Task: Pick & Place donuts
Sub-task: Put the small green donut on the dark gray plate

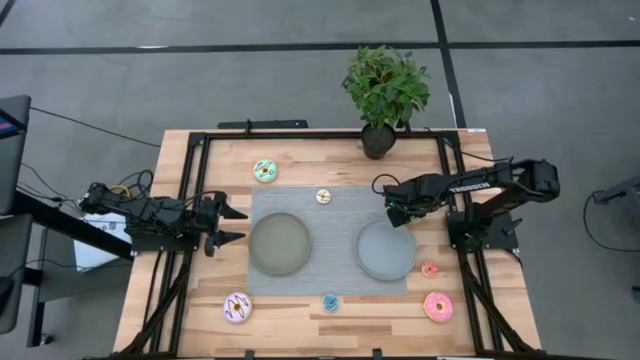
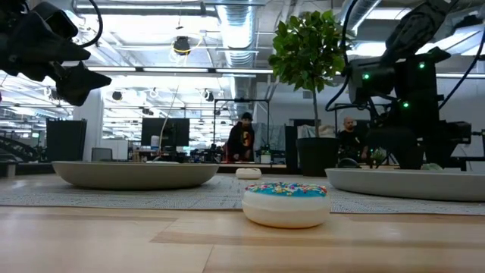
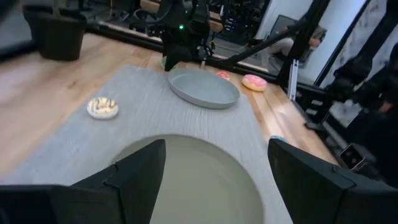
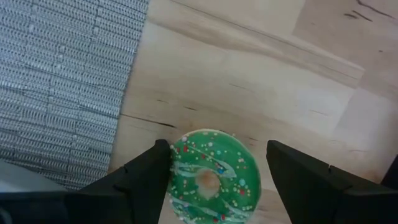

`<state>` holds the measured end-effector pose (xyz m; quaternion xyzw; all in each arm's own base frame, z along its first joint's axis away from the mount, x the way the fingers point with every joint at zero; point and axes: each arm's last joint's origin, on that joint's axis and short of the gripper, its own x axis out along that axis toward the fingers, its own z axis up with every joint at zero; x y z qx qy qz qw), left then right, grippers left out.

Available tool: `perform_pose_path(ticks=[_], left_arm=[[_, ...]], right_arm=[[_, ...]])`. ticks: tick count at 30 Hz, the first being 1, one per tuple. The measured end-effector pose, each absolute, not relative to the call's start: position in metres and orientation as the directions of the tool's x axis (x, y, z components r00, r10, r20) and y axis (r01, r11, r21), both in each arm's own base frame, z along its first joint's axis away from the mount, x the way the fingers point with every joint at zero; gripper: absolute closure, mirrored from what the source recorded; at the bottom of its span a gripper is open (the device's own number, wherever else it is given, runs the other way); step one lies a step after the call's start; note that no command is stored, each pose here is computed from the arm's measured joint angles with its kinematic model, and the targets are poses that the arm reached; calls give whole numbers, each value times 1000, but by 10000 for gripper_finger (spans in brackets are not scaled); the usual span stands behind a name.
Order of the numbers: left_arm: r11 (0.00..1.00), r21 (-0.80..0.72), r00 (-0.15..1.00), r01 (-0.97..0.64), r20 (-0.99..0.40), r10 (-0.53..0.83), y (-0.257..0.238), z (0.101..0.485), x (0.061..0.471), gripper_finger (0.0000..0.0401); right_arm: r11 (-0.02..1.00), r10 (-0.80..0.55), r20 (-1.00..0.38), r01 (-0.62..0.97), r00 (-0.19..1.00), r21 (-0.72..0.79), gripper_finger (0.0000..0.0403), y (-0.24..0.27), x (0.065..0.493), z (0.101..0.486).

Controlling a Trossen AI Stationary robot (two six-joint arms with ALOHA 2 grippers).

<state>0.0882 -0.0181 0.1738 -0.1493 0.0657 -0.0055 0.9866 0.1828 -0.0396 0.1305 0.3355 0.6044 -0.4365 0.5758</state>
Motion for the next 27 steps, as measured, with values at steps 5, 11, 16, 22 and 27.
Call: perform_pose_path(ticks=[5, 11, 16, 22, 27], left_arm=[[911, -412, 991, -23, -127, -32, -18, 174, 88, 124], [859, -510, 991, -37, -127, -33, -18, 174, 88, 124], [842, -538, 991, -40, -127, -34, -18, 174, 88, 124], [840, -540, 992, -44, -127, -30, -18, 174, 88, 124], [839, -542, 992, -45, -127, -28, -18, 174, 88, 124]], right_arm=[[388, -102, -991, 914, -86, -120, 143, -40, 182, 134], [365, -111, -992, 925, -63, -100, 143, -43, 177, 140], [351, -111, -991, 930, -78, -112, 143, -46, 175, 141], [351, -107, -991, 930, -78, -111, 143, -46, 174, 141], [352, -93, -993, 930, -75, -103, 143, -46, 174, 141]])
